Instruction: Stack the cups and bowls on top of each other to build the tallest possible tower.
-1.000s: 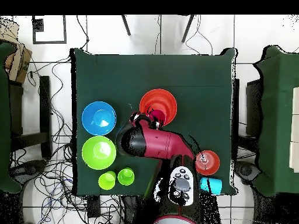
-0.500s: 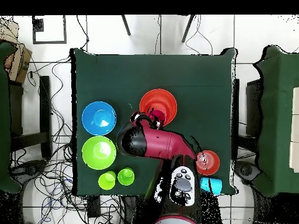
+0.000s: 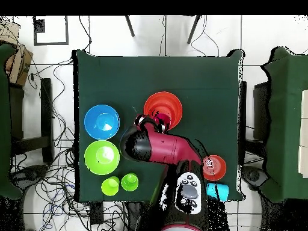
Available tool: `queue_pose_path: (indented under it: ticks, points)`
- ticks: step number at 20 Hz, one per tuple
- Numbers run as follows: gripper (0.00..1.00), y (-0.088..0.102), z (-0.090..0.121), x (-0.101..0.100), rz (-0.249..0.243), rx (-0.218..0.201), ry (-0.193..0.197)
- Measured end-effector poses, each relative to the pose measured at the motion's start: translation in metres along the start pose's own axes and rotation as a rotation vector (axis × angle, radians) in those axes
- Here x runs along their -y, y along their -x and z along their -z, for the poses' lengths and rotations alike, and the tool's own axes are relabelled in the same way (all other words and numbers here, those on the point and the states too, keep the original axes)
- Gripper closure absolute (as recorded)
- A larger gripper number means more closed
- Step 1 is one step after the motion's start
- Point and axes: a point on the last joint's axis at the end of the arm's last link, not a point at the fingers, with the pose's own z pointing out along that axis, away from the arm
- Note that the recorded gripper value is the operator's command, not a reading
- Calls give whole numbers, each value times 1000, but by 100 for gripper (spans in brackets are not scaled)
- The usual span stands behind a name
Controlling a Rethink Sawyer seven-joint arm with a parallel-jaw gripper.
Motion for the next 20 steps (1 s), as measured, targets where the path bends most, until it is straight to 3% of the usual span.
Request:
queue_pose_path:
  ticks: [20]
  points:
    - [0,19,51,2,-16,-46,-5]
